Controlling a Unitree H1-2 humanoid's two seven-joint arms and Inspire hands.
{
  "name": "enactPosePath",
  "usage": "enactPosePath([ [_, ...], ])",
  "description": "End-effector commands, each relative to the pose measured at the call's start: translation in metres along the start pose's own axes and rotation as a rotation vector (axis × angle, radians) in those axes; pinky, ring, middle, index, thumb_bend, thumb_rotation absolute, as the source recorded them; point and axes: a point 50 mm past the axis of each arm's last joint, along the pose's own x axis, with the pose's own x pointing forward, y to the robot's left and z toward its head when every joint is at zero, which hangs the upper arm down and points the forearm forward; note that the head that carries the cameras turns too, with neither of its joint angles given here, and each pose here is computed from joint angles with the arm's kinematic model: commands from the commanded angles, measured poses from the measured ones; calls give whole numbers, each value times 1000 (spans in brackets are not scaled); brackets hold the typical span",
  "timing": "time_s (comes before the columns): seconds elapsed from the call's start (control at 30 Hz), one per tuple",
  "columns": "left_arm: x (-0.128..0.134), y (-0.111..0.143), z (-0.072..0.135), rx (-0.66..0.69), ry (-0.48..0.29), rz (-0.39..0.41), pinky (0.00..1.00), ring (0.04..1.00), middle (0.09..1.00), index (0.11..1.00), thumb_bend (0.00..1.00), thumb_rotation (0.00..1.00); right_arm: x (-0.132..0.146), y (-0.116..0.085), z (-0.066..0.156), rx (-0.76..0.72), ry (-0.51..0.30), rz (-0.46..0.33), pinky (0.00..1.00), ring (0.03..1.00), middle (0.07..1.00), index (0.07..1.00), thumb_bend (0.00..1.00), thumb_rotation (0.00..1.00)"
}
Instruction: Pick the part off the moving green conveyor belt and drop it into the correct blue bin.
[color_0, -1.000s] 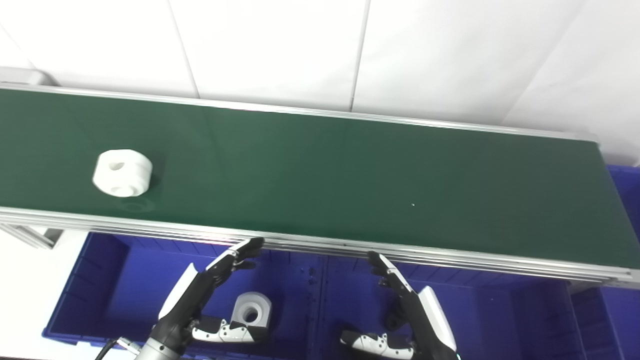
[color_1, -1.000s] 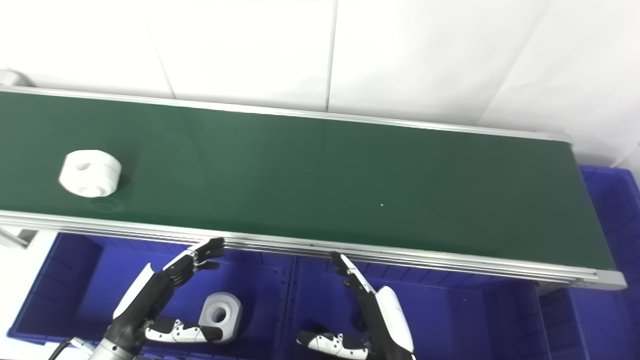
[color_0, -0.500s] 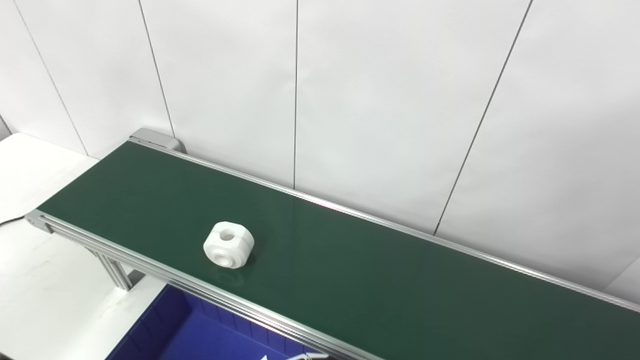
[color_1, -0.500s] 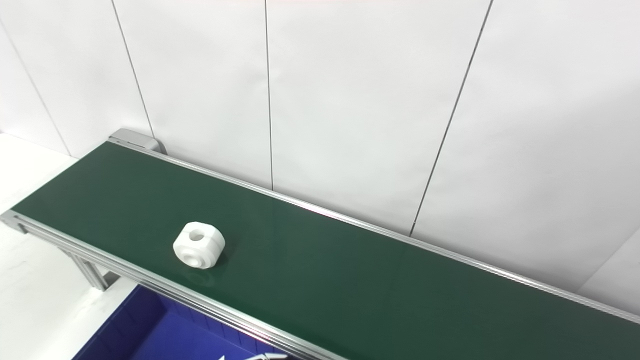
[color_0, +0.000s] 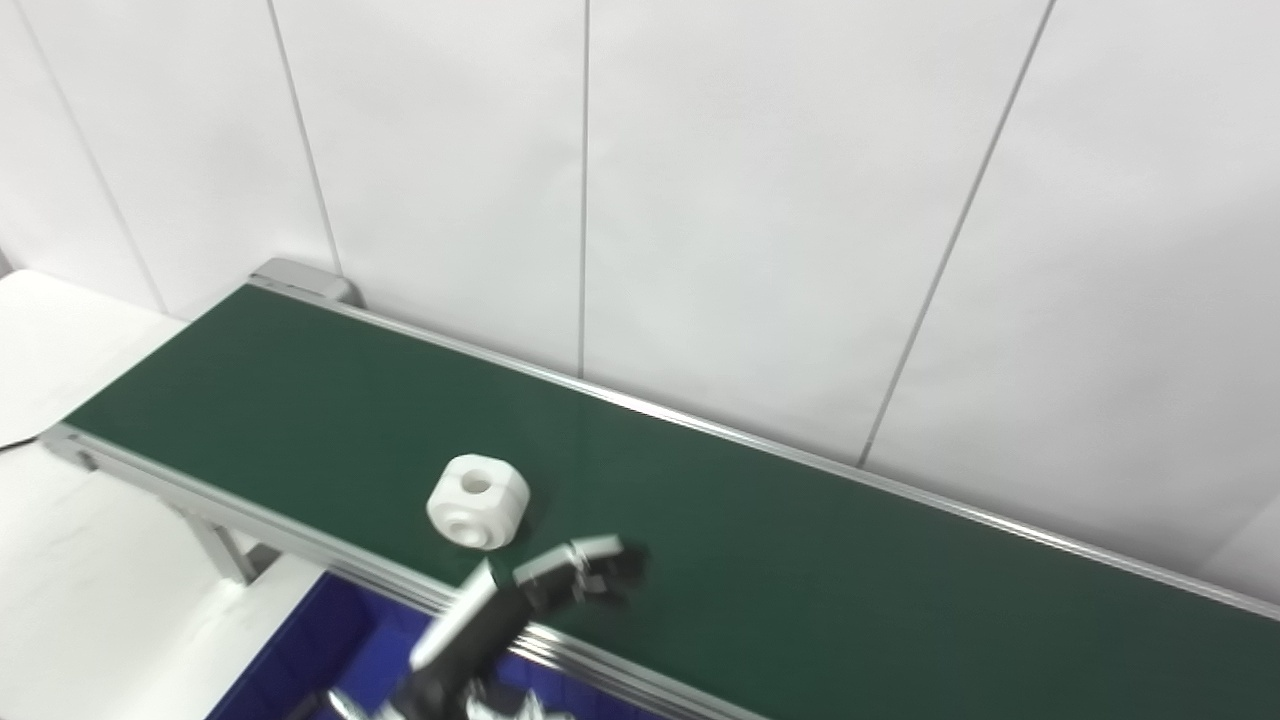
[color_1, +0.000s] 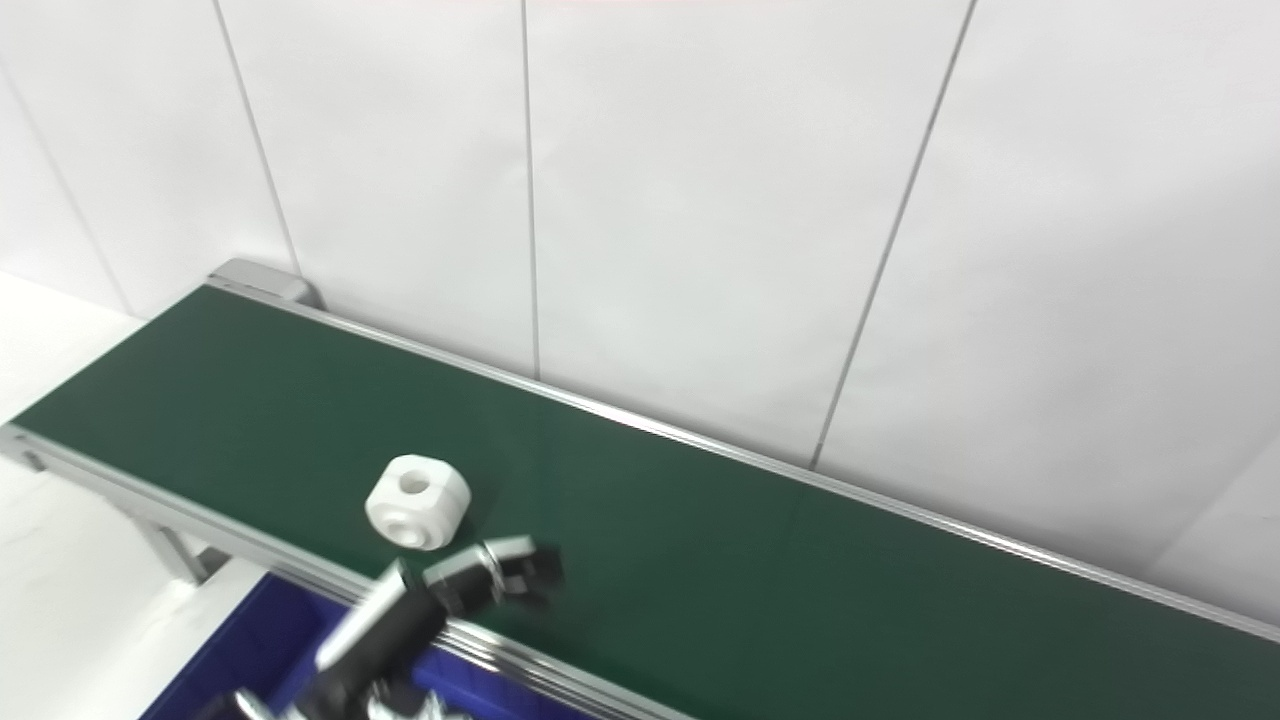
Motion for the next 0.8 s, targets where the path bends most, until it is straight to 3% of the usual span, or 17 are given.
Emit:
enactPosePath([
  [0.0, 13, 16, 15, 90, -94, -1, 743, 838, 873, 860, 929, 288, 4, -5, 6, 14, -93, -26, 771, 860, 903, 931, 807, 270],
  [0.17, 42, 44, 33, 248, -91, 13, 845, 907, 924, 913, 872, 332, 5, -8, 9, 22, -125, -28, 757, 842, 880, 921, 806, 293],
  [0.4, 73, 64, 36, 369, -38, -16, 909, 948, 964, 959, 771, 316, 8, -13, 16, 33, -140, -28, 761, 840, 875, 907, 811, 318],
  [0.5, 88, 72, 34, 402, -9, -43, 899, 949, 970, 960, 761, 302, 9, -15, 20, 46, -147, -27, 772, 845, 877, 909, 824, 334],
  [0.6, 103, 81, 28, 450, 29, -80, 943, 973, 987, 970, 788, 217, 10, -15, 27, 79, -158, -30, 806, 866, 891, 919, 842, 412],
  [0.77, 111, 92, 15, 502, 104, -121, 935, 989, 997, 970, 831, 180, 10, -15, 31, 106, -169, -28, 849, 889, 906, 927, 848, 474],
])
